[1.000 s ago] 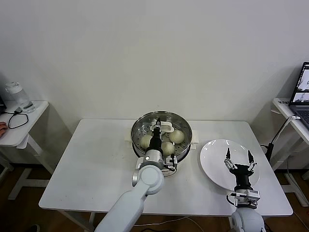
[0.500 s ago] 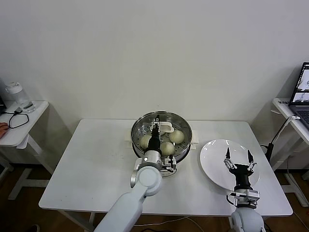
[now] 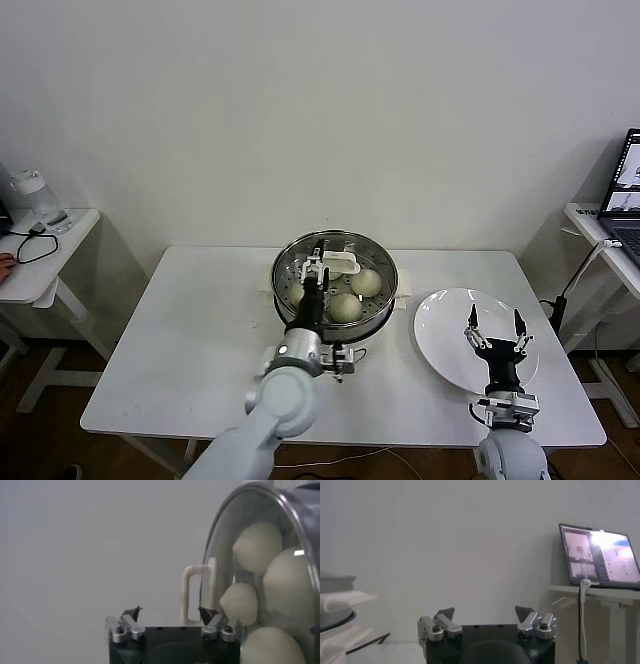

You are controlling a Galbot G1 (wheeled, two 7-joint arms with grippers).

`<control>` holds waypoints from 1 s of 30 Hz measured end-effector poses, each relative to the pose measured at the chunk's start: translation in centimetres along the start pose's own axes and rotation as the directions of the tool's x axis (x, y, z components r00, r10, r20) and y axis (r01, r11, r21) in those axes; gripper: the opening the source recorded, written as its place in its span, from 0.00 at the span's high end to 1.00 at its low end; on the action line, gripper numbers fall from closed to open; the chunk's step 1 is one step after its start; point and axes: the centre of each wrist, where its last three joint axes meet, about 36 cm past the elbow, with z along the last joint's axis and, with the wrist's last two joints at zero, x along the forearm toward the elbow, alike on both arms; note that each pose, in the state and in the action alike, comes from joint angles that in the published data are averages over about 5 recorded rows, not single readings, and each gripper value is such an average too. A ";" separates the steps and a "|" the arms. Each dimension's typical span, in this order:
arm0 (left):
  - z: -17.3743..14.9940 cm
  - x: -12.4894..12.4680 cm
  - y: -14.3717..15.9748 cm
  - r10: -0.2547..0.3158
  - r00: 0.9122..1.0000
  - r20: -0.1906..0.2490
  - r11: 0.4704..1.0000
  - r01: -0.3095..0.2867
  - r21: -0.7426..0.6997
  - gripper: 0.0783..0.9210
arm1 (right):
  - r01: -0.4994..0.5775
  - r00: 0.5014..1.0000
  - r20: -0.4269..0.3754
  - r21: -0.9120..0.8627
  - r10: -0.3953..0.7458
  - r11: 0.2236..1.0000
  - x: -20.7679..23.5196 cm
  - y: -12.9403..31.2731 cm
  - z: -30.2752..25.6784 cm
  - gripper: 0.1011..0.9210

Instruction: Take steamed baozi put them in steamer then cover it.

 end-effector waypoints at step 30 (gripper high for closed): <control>19.0 7.6 -3.3 -0.132 0.991 0.024 0.430 0.035 0.902 0.12 | 0.054 0.990 -0.119 -0.133 -0.070 0.990 2.0 1.1 -1.8 0.12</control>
